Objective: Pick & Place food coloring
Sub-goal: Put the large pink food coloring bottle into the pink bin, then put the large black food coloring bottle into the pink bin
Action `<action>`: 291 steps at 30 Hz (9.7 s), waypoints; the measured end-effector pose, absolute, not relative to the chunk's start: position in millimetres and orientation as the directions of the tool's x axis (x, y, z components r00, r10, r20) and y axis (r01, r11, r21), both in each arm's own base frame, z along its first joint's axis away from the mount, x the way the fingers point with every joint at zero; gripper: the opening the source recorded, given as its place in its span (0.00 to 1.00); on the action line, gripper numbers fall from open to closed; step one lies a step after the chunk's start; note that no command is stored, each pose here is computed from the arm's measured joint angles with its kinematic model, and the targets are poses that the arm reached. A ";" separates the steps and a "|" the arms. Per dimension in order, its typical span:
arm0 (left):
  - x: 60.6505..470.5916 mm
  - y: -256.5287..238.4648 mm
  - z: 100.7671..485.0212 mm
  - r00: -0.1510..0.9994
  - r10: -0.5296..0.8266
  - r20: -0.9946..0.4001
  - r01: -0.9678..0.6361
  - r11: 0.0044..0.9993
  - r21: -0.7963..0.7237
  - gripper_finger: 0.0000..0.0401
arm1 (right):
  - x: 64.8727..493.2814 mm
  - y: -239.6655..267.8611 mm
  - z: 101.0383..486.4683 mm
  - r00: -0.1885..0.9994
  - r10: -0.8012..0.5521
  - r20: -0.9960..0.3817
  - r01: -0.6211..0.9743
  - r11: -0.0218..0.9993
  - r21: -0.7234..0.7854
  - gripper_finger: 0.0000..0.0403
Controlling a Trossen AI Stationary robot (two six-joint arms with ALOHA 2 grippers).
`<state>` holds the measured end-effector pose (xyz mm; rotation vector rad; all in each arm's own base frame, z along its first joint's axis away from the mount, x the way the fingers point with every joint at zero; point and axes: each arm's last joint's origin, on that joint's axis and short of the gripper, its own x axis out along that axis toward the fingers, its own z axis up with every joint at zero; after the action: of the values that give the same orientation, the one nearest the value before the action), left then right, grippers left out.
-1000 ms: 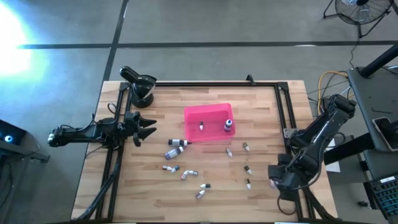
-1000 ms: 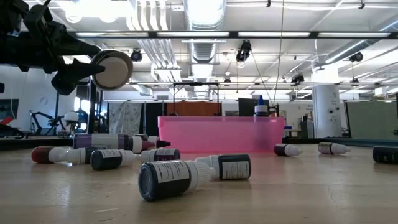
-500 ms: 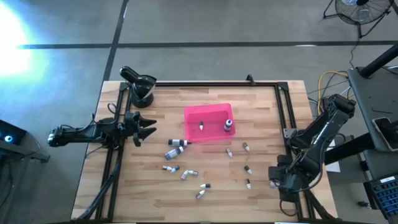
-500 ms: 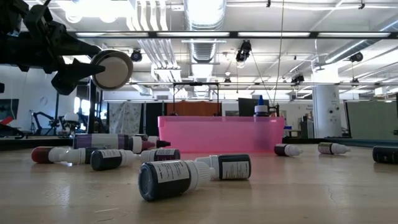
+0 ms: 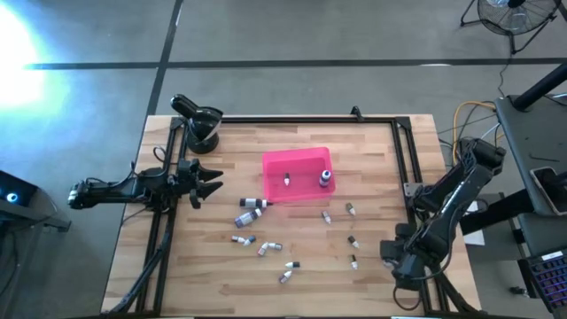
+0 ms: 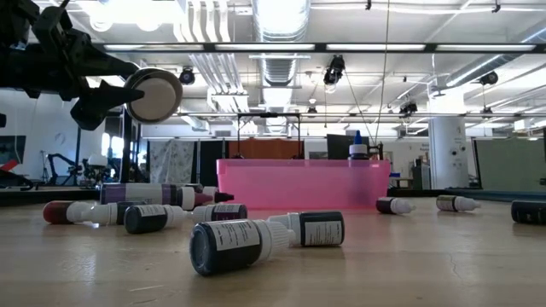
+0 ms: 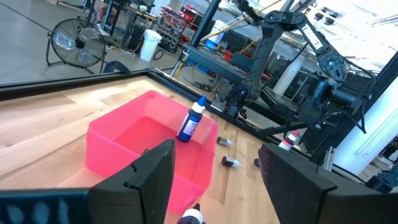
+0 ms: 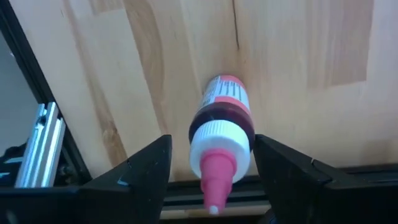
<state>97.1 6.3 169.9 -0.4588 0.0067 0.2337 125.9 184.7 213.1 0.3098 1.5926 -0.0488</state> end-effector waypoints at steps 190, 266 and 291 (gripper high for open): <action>96.1 11.0 180.2 0.924 0.378 0.055 -0.253 0.715 -0.651 0.52 | 270.2 1.6 320.9 0.230 -0.185 -0.956 0.543 0.839 -0.032 0.53; 295.6 2.9 156.8 0.519 0.066 -0.852 -0.251 0.965 -0.079 0.52 | 222.3 10.7 276.4 0.315 -0.290 -0.904 0.635 0.772 -0.027 0.53; 281.7 2.9 151.0 0.375 -0.067 -0.925 -0.478 0.841 -0.255 0.41 | 222.4 9.8 275.7 0.315 -0.319 -0.894 0.646 0.762 -0.044 0.53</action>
<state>281.7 2.9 151.0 -0.5395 1.1704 0.2800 222.4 9.8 275.7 0.3518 1.0753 -0.6528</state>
